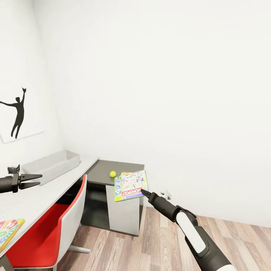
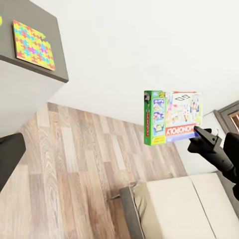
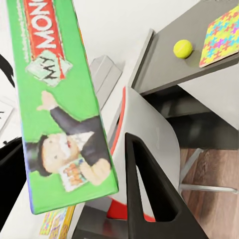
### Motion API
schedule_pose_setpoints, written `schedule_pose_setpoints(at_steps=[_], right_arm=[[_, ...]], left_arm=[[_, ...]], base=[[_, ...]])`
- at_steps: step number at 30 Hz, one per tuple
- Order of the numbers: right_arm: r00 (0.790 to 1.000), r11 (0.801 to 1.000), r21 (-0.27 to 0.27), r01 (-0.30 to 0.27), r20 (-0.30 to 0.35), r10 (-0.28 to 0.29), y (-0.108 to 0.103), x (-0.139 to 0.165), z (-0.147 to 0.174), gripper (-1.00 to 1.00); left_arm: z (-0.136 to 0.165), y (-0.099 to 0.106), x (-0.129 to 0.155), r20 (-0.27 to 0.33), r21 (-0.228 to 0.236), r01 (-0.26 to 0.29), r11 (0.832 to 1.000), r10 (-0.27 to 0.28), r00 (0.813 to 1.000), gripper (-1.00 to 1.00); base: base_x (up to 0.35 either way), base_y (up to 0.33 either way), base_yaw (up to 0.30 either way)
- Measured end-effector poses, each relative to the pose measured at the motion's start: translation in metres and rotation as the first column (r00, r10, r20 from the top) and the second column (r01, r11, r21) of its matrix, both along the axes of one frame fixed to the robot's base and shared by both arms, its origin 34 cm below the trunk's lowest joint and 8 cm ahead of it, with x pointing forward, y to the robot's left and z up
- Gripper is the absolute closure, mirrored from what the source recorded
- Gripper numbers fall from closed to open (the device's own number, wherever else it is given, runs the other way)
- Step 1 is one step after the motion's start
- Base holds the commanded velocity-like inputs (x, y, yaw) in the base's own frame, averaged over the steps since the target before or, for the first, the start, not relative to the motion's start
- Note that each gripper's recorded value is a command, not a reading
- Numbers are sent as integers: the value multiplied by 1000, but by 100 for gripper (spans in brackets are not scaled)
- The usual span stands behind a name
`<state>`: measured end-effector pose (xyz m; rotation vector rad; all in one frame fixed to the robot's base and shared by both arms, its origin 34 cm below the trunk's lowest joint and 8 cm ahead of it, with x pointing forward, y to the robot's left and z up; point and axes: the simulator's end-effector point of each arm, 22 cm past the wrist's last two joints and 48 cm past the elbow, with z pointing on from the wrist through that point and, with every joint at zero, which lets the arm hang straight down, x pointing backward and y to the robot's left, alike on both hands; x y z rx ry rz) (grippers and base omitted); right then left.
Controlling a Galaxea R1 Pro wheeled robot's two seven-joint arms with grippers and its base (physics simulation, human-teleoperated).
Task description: Put all the toys in the child's room - the three board games (two on the bed and one on the table), the two jigsaw puzzles on the table, and the tennis ball on the table - inside the toy box on the table in the child's room.
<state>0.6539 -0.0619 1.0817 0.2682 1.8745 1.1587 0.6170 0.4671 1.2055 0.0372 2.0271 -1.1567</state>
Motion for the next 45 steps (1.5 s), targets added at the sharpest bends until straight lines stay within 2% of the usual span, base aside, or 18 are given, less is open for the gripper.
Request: schedule_pose_setpoints(at_steps=[6, 21, 35, 45], right_arm=[[1000, 1000, -2, 0, 3, 0, 1, 0, 2, 100], [1000, 1000, -4, 0, 3, 0, 1, 0, 2, 100], [1000, 1000, -5, 1, 6, 0, 0, 0, 2, 100], [1000, 1000, -7, 3, 2, -3, 0, 0, 2, 100]], left_arm=[[0, 0, 0, 1, 1, 0, 1000, 0, 1000, -100], [0, -1, 0, 1, 2, 2, 1000, -2, 1000, -100], [-1, -2, 0, 1, 1, 4, 1000, -4, 1000, -100], [-1, -2, 0, 1, 1, 4, 1000, -4, 1000, -100]], base=[[110, -60, 102], [272, -136, 276], [278, -129, 36], [210, -166, 231]])
